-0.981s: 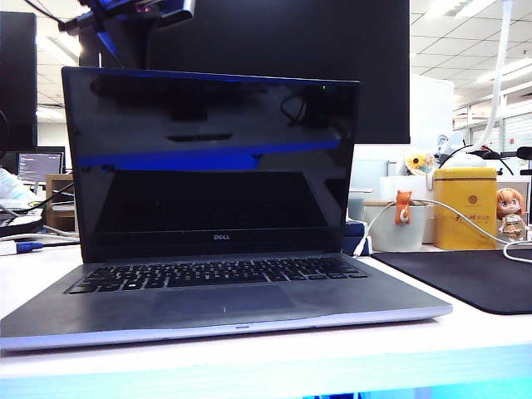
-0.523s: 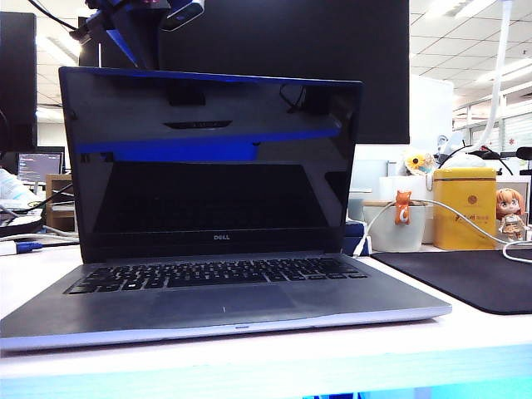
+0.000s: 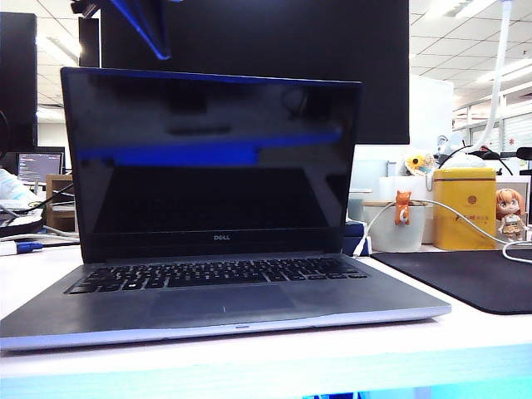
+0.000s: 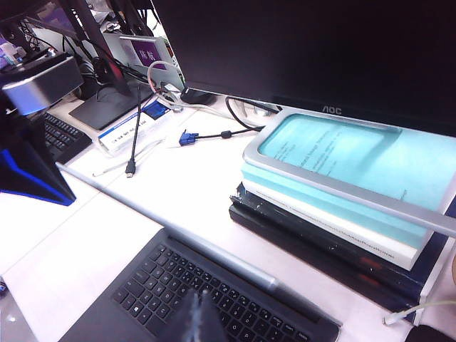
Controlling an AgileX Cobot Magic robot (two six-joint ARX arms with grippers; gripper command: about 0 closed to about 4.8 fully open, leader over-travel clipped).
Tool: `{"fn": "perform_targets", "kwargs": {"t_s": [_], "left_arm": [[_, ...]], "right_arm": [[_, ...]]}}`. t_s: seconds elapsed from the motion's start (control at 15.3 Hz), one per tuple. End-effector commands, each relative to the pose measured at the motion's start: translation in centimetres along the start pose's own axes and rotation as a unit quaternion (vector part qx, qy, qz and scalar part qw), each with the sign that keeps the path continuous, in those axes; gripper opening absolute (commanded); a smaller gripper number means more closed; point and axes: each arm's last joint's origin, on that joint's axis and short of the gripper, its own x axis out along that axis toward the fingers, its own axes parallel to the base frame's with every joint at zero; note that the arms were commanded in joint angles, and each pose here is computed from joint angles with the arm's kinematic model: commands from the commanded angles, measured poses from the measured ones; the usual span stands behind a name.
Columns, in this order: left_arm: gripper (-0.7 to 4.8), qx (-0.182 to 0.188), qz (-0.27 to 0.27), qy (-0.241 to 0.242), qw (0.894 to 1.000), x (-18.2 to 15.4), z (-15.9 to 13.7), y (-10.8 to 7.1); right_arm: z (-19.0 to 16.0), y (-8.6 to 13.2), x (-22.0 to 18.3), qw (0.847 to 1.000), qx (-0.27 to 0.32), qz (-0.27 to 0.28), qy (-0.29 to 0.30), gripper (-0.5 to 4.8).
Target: Close the lid of the gray laptop.
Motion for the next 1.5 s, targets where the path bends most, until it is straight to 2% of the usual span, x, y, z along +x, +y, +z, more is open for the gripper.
{"fn": "perform_targets", "kwargs": {"t_s": [0.07,0.2,0.33,0.39,0.46,0.52,0.59,0.65,0.72,0.92,1.18,1.31,1.5], "left_arm": [[-0.06,0.004,0.071,-0.015,0.997,-0.6,-0.5,0.2],[-0.06,0.009,0.089,-0.085,0.992,-2.9,-0.5,-0.5],[-0.06,0.011,0.132,-0.152,0.979,-5.3,-0.7,-0.9],[-0.06,0.0,0.138,-0.144,0.98,-5.1,-0.9,-0.3],[-0.06,-0.02,0.136,-0.123,0.983,-3.6,-1.4,1.3],[-0.06,-0.027,0.125,-0.114,0.985,-1.9,-1.6,1.9],[-0.06,-0.034,0.124,-0.124,0.984,-0.7,-2.1,2.5],[-0.06,-0.044,0.119,-0.158,0.979,0.5,-2.8,2.9],[-0.06,-0.054,0.109,-0.177,0.977,1.3,-3.6,2.8],[-0.06,-0.056,0.109,-0.162,0.979,2.5,-4.9,2.9],[-0.06,-0.058,0.093,-0.169,0.98,2.6,-4.7,2.5],[-0.06,-0.048,0.084,-0.166,0.981,3.1,-5.0,1.6],[-0.06,-0.055,0.081,-0.168,0.981,3.8,-6.5,0.8]], "right_arm": [[0.2,0.2,-0.1,1.0,-0.007,0.004,-0.002,-0.05],[0.2,0.2,-0.1,1.0,-0.007,0.004,-0.003,-0.05],[0.2,0.2,-0.1,1.0,-0.009,0.004,-0.003,-0.05],[0.2,0.2,-0.1,1.0,-0.01,0.004,-0.003,-0.05],[0.2,0.2,-0.1,1.0,-0.01,0.004,-0.004,-0.05],[0.2,0.2,-0.1,1.0,-0.01,0.004,-0.004,-0.05],[0.2,0.2,-0.1,1.0,-0.008,0.004,-0.003,-0.05],[0.1,0.3,-0.1,1.0,-0.006,0.004,-0.001,-0.05],[0.1,0.2,-0.1,1.0,-0.006,0.002,0.0,-0.05],[0.1,0.2,-0.1,1.0,-0.008,0.0,0.0,-0.05],[0.2,0.2,-0.1,1.0,-0.012,-0.002,-0.002,-0.05],[0.1,0.2,-0.1,1.0,-0.016,-0.002,-0.001,-0.05],[0.1,0.2,-0.1,1.0,-0.018,-0.002,-0.001,-0.05]]}}
